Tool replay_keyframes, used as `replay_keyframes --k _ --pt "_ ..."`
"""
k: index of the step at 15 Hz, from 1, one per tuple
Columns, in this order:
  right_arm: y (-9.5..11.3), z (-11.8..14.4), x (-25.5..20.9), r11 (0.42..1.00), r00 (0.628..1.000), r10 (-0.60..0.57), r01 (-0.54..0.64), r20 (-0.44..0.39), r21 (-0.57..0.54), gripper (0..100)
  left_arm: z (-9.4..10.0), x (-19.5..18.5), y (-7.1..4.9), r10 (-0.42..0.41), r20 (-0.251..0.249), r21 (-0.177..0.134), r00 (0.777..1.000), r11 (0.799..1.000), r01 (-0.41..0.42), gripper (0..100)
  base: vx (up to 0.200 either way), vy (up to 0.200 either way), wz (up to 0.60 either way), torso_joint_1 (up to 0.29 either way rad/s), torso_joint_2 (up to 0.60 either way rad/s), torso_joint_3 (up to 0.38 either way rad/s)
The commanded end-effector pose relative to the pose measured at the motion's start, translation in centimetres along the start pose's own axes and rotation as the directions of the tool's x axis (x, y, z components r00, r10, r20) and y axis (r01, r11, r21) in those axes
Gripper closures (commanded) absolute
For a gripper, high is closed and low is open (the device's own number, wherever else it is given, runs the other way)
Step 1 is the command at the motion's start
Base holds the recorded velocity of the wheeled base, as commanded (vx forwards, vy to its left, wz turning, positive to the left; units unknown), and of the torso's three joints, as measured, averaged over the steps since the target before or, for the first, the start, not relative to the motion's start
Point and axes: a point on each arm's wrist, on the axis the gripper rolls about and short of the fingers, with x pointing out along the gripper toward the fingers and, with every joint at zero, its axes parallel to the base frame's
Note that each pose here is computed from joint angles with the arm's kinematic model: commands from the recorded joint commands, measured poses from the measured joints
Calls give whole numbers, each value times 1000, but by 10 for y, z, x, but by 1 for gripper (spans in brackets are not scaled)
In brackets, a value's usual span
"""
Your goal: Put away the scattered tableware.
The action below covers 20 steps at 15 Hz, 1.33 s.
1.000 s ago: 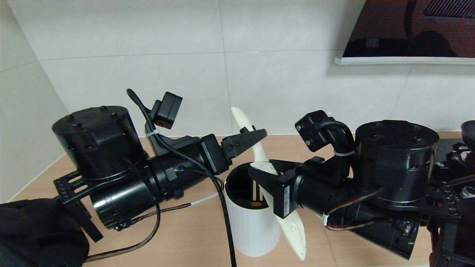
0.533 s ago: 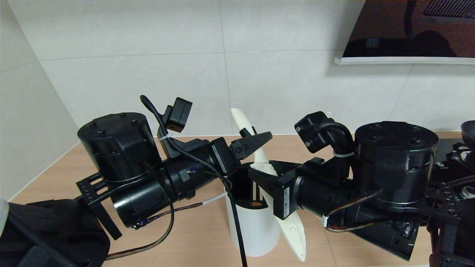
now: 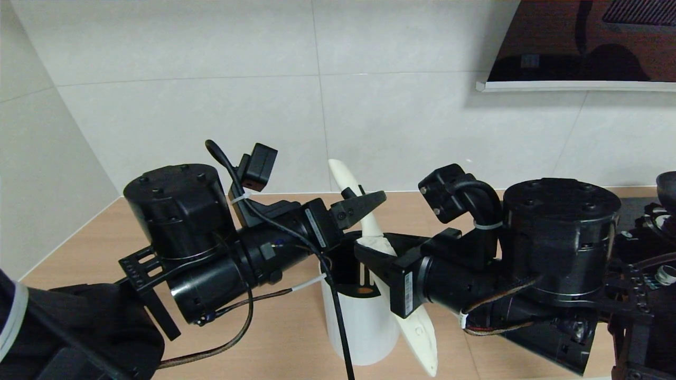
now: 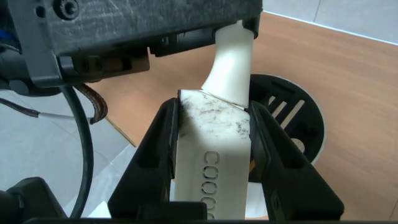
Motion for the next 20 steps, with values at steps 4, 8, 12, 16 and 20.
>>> replay_keyframes --k 4,8,12,16,20 --pt "0 1 0 1000 1000 0 0 2 1 100 -1 0 1 4 -5 -1 1000 1000 -4 100 0 0 0 0 0 0" --pt "0 1 0 1000 1000 -1 1 3 1 100 -1 0 1 4 -5 -1 1000 1000 -4 100 0 0 0 0 0 0" --pt "0 1 0 1000 1000 -3 3 3 -1 100 -1 0 1 3 -3 -1 1000 1000 -3 100 0 0 0 0 0 0" --pt "0 0 0 1000 1000 -5 5 0 -1 0 0 -1 -1 -2 -2 0 1000 1000 2 100 0 0 0 0 0 0" --pt "0 1 0 1000 1000 -6 6 2 -1 0 0 -2 -4 -12 0 1 1000 1000 12 100 0 0 0 0 0 0"
